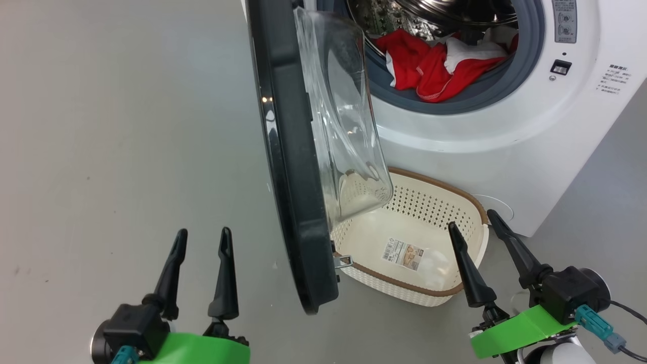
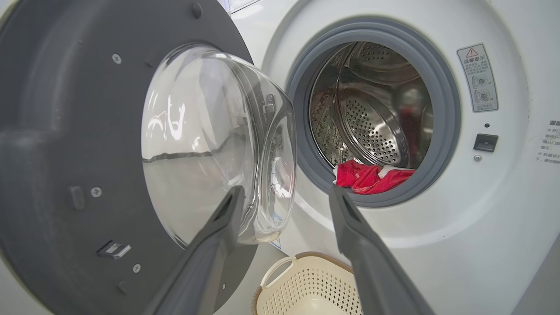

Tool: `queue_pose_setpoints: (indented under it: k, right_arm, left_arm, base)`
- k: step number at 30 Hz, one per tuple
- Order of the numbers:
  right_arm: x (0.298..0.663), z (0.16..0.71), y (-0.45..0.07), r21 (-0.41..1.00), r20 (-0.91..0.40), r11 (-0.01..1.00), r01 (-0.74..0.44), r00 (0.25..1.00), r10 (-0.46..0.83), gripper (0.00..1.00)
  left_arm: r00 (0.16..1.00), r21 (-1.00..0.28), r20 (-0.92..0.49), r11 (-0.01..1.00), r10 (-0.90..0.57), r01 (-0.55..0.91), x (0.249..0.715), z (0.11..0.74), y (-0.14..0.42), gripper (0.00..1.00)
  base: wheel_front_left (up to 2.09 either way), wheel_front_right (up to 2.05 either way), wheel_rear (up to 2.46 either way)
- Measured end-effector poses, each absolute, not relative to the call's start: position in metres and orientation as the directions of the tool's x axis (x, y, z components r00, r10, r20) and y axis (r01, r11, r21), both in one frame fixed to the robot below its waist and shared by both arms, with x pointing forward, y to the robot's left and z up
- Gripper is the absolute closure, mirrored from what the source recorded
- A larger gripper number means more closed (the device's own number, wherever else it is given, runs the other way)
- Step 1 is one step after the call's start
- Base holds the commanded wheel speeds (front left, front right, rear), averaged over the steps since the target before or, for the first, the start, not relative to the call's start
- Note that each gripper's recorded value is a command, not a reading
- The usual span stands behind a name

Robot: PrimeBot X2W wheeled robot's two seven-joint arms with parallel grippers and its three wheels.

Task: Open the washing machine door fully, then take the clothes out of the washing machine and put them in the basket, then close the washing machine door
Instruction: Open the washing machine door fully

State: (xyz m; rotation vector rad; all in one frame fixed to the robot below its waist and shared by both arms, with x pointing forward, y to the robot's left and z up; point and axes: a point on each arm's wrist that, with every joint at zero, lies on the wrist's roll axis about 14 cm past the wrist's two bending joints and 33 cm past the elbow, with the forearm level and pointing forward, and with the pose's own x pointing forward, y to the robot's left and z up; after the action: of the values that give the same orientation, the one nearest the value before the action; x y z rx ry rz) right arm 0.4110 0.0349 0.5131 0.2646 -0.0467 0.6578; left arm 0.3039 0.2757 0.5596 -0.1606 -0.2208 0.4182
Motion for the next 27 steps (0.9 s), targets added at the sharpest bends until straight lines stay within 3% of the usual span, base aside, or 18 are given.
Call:
queue_pose_setpoints:
  k: [4,5,7,9,17,27]
  right_arm:
    - [0.411,0.513,0.034,0.229,0.126,0.761,-0.607,0.793,0.595,0.00]
    - [0.411,0.513,0.033,0.229,0.126,0.761,-0.607,0.794,0.595,0.00]
    - [0.411,0.513,0.033,0.230,0.126,0.761,-0.606,0.794,0.594,0.00]
    - [0.411,0.512,0.033,0.236,0.124,0.761,-0.604,0.795,0.593,0.00]
    - [0.412,0.511,0.032,0.241,0.123,0.762,-0.601,0.798,0.590,0.00]
    - [0.413,0.509,0.029,0.253,0.118,0.766,-0.591,0.805,0.581,0.00]
  left_arm:
    - [0.892,-0.202,0.173,0.902,0.417,-0.382,0.305,0.558,0.274,0.00]
    - [0.893,-0.202,0.171,0.902,0.417,-0.382,0.305,0.557,0.274,0.10]
    - [0.894,-0.201,0.168,0.902,0.416,-0.382,0.306,0.556,0.274,0.66]
    - [0.894,-0.200,0.164,0.902,0.416,-0.383,0.306,0.555,0.274,1.00]
    - [0.894,-0.205,0.188,0.907,0.406,-0.368,0.308,0.563,0.271,1.00]
    - [0.859,-0.186,0.380,0.938,0.342,-0.292,0.309,0.625,0.256,1.00]
  base:
    - [0.00,0.00,0.00]
    - [0.00,0.00,0.00]
    - [0.00,0.00,0.00]
    - [0.00,0.00,0.00]
    - [0.00,0.00,0.00]
    - [0.00,0.00,0.00]
